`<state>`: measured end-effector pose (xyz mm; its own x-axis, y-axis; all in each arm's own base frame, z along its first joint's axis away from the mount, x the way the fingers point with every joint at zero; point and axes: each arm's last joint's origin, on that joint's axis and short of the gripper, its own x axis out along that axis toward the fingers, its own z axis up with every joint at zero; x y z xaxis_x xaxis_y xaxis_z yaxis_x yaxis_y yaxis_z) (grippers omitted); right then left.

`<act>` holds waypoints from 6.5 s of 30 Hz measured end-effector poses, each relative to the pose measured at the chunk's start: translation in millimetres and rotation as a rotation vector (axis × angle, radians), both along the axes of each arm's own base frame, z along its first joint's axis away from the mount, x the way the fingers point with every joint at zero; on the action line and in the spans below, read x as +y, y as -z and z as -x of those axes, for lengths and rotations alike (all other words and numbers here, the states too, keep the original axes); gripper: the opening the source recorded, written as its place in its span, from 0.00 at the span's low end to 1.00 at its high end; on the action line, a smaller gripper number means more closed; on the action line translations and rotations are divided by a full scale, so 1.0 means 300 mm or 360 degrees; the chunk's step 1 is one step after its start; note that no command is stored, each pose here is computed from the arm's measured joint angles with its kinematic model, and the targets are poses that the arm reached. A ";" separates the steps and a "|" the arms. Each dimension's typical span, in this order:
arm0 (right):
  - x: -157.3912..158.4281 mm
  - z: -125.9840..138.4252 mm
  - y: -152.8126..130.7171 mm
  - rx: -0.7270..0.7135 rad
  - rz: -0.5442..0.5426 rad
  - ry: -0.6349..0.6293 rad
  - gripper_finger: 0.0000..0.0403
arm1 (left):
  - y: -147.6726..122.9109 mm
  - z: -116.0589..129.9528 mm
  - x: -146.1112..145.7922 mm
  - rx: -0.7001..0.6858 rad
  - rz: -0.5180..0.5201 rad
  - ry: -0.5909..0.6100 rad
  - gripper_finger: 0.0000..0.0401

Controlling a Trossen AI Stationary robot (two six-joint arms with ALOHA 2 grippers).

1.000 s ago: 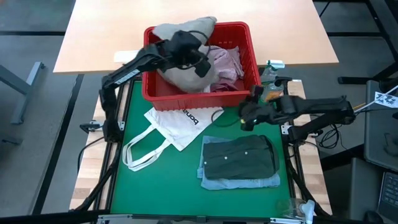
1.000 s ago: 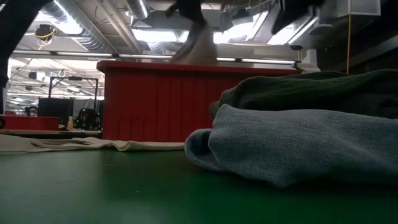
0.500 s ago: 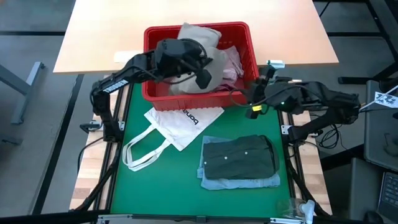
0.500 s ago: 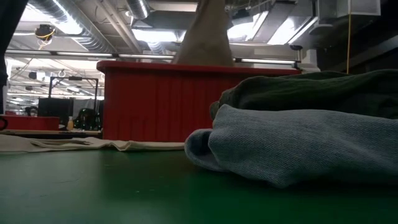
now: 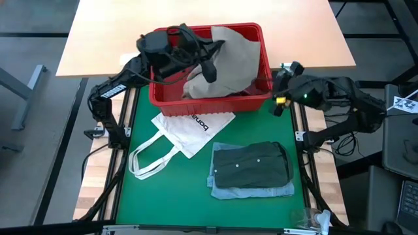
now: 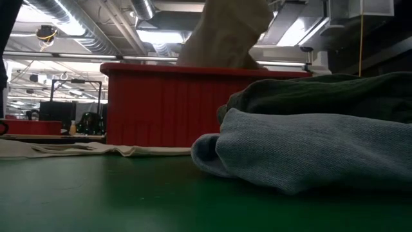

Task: Fold laundry
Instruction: Fold the gray shorts

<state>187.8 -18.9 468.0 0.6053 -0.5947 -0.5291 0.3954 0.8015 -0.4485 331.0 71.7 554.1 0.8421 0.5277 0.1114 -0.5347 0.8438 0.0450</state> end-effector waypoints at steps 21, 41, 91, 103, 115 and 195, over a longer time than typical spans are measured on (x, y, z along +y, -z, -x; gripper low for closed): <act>-0.451 0.097 -0.011 -0.0619 -0.0891 -0.0152 0.32 | 0.005 0.011 -0.025 0.0067 0.0012 0.0038 0.00; -0.586 -0.038 0.077 -0.0771 -0.1536 -0.0938 0.32 | 0.022 0.009 -0.027 0.0149 0.0028 0.0041 0.00; -0.610 -0.046 0.121 -0.0764 -0.1712 -0.1053 0.32 | 0.072 -0.006 -0.157 0.0402 0.0047 0.0220 0.00; -0.607 -0.045 0.119 -0.0780 -0.1742 -0.1107 0.32 | 0.076 -0.005 -0.156 0.0422 0.0049 0.0214 0.00; -0.597 -0.034 0.145 -0.0677 -0.1818 -0.0867 0.32 | 0.075 -0.005 -0.155 0.0417 0.0048 0.0209 0.00; -0.534 -0.135 -0.217 -0.1646 -0.0788 -0.1158 0.03 | 0.285 0.133 -0.058 0.1158 0.0660 -0.0067 0.41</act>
<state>228.1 -179.2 533.1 0.9453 0.1455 0.2920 -0.2055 0.9607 0.1865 291.0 54.2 468.5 0.6075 0.4388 -0.6621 -0.5237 0.8480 0.0815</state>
